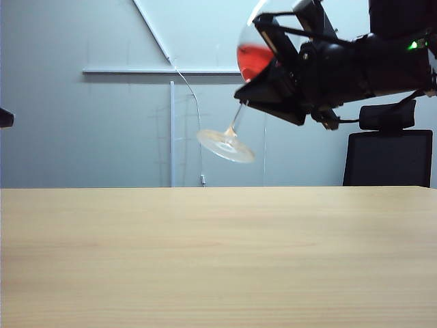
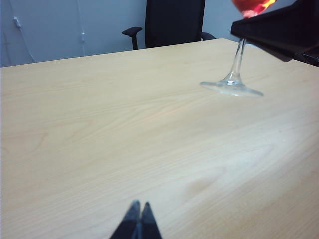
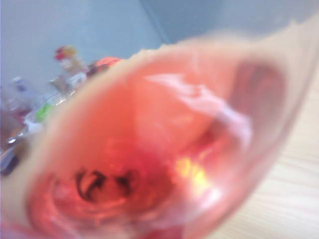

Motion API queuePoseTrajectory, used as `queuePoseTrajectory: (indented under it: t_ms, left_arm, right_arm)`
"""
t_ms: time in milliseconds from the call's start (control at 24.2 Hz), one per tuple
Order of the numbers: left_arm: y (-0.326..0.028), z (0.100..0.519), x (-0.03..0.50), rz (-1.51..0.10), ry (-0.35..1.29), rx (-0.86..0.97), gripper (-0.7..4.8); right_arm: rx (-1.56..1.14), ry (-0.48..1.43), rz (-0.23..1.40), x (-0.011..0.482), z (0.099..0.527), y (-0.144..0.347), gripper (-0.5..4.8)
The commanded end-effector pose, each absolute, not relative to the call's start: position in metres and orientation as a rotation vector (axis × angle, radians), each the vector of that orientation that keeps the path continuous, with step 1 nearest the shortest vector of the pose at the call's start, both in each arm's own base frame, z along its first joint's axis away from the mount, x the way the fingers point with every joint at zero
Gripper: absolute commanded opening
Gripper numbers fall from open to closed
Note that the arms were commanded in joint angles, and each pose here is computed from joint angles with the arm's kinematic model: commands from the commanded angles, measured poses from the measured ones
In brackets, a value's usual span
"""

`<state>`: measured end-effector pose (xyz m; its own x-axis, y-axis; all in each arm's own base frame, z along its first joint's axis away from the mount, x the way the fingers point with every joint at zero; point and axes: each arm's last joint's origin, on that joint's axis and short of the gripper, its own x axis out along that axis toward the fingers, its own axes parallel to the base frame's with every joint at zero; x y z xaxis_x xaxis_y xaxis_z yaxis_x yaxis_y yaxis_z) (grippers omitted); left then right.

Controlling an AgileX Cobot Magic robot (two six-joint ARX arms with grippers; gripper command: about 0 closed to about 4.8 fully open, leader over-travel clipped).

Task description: Gently pick up the goblet, rotate it counterclockwise for two full turns (viewing from above), and then place it back on the table.

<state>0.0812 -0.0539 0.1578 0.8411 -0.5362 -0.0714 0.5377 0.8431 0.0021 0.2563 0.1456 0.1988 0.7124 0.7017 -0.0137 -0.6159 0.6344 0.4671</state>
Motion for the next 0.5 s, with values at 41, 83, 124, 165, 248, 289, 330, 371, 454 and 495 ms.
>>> queuePoseTrajectory:
  t_ms: [41, 83, 124, 165, 248, 289, 330, 371, 454, 495]
  left_arm:
    - [-0.054, 0.160, 0.081, -0.572, 0.062, 0.020, -0.05]
    - [-0.054, 0.160, 0.081, -0.572, 0.062, 0.020, -0.05]
    - [-0.054, 0.160, 0.081, -0.572, 0.062, 0.020, -0.05]
    - [-0.054, 0.160, 0.081, -0.572, 0.062, 0.020, -0.05]
    - [-0.054, 0.160, 0.081, -0.572, 0.062, 0.020, -0.05]
    - [-0.054, 0.160, 0.081, -0.572, 0.062, 0.020, -0.05]
    - [-0.054, 0.160, 0.081, -0.572, 0.062, 0.020, -0.05]
    - [-0.054, 0.160, 0.081, -0.572, 0.062, 0.020, -0.05]
    - [-0.054, 0.160, 0.081, -0.574, 0.062, 0.020, -0.05]
    - [-0.054, 0.160, 0.081, -0.574, 0.062, 0.020, -0.05]
  right_arm:
    - [0.459, 0.244, 0.699, 0.268, 0.207, 0.151, -0.03]
    - [0.430, 0.279, 0.692, 0.274, 0.209, 0.154, -0.03]
    - [0.419, 0.303, 0.687, 0.278, 0.211, 0.157, -0.03]
    - [0.407, 0.318, 0.684, 0.281, 0.213, 0.158, -0.03]
    - [0.369, 0.352, 0.679, 0.287, 0.218, 0.162, -0.03]
    - [0.348, 0.371, 0.676, 0.290, 0.222, 0.164, -0.04]
    - [0.306, 0.399, 0.674, 0.295, 0.228, 0.167, -0.04]
    - [0.267, 0.410, 0.675, 0.297, 0.233, 0.169, -0.04]
    - [0.139, 0.425, 0.693, 0.302, 0.243, 0.173, -0.04]
    - [0.108, 0.433, 0.700, 0.303, 0.245, 0.175, -0.04]
